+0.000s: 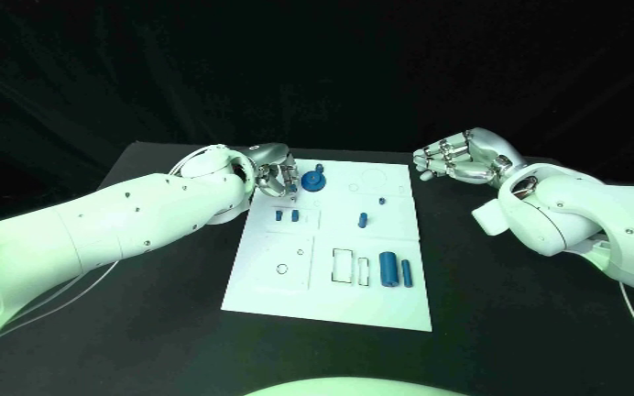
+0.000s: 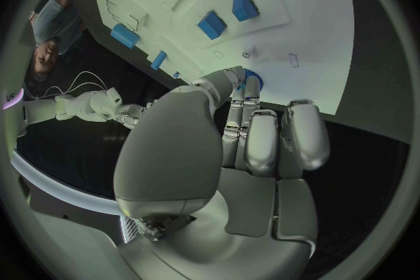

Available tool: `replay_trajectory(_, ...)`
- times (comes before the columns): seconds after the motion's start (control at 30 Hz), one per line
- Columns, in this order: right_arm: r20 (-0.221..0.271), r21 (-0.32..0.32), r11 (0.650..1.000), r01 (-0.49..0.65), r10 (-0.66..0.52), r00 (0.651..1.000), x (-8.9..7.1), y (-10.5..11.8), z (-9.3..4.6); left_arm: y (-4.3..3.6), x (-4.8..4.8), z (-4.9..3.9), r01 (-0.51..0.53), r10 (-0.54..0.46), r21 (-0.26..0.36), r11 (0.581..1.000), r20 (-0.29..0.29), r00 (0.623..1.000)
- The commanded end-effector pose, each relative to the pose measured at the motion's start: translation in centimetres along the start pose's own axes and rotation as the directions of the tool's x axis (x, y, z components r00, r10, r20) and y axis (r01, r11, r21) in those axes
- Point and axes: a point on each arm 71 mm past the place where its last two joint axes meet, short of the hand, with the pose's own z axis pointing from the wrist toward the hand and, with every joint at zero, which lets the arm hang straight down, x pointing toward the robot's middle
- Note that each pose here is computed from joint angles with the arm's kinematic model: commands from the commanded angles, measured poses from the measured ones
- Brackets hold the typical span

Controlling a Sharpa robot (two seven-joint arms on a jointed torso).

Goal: Assemble the parts on the task board

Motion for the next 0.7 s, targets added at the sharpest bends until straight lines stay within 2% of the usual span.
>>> replay_trajectory(0.03, -0.003, -0.013, 1.0, 0.006, -0.006, 1.0, 0.07, 0.11, 0.03, 0.08, 0.21, 0.19, 0.01, -0.01, -0.008, 1.0, -0.033, 0.999)
replay_trajectory(0.37, -0.004, -0.014, 1.0, 0.005, -0.005, 1.0, 0.13, 0.14, 0.07, 0.29, 0.48, 0.43, 0.006, -0.008, -0.021, 1.0, -0.057, 0.998)
replay_trajectory(0.7, -0.006, -0.015, 1.0, 0.005, -0.005, 1.0, 0.19, 0.17, 0.1, 0.02, 0.78, 0.47, 0.002, -0.003, -0.014, 1.0, -0.09, 0.996)
